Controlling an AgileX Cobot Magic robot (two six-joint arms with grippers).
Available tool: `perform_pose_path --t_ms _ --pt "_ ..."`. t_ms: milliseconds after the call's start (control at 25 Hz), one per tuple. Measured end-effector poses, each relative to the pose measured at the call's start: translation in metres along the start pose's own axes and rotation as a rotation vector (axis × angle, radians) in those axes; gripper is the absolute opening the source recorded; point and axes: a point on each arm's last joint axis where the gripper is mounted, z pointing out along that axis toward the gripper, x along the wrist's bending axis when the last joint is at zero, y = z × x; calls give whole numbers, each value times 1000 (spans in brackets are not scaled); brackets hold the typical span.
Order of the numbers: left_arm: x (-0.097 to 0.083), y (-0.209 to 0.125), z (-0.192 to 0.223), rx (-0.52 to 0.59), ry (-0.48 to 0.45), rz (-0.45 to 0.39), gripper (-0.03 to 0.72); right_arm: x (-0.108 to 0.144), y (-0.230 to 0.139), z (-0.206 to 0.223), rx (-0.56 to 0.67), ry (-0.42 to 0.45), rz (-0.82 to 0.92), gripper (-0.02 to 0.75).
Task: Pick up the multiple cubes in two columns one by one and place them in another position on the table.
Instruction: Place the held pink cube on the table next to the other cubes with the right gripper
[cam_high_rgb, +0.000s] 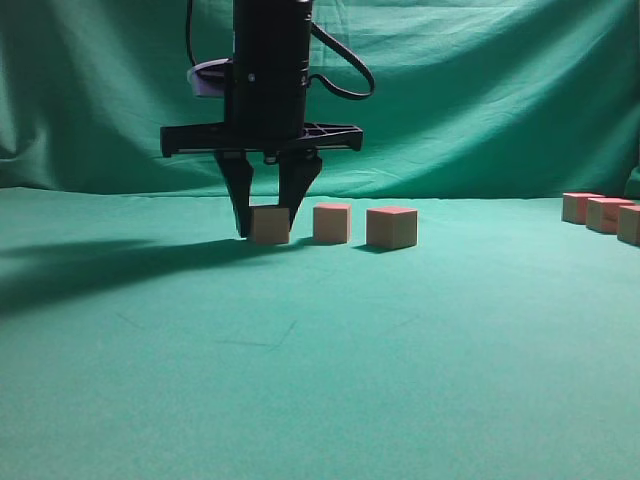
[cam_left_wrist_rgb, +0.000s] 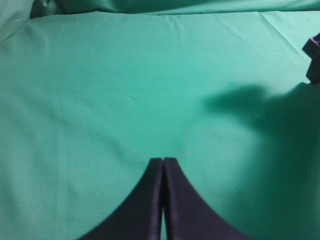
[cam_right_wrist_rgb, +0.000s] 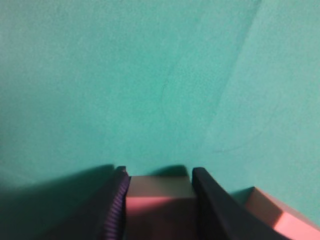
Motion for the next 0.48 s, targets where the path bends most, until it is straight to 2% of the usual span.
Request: perform_pose_path --t_ms 40,80,120,160,360,480 --pt "0 0 0 0 0 0 0 0 0 0 0 0 0 275" --pt "0 0 0 0 0 0 0 0 0 0 0 0 0 332" --pt "0 0 0 0 0 0 0 0 0 0 0 0 0 335" --pt "0 0 0 0 0 0 0 0 0 0 0 0 0 388" --pt "0 0 0 0 0 0 0 0 0 0 -4 1 0 524" --pt "0 0 0 0 0 0 0 1 2 0 -17 6 -14 512"
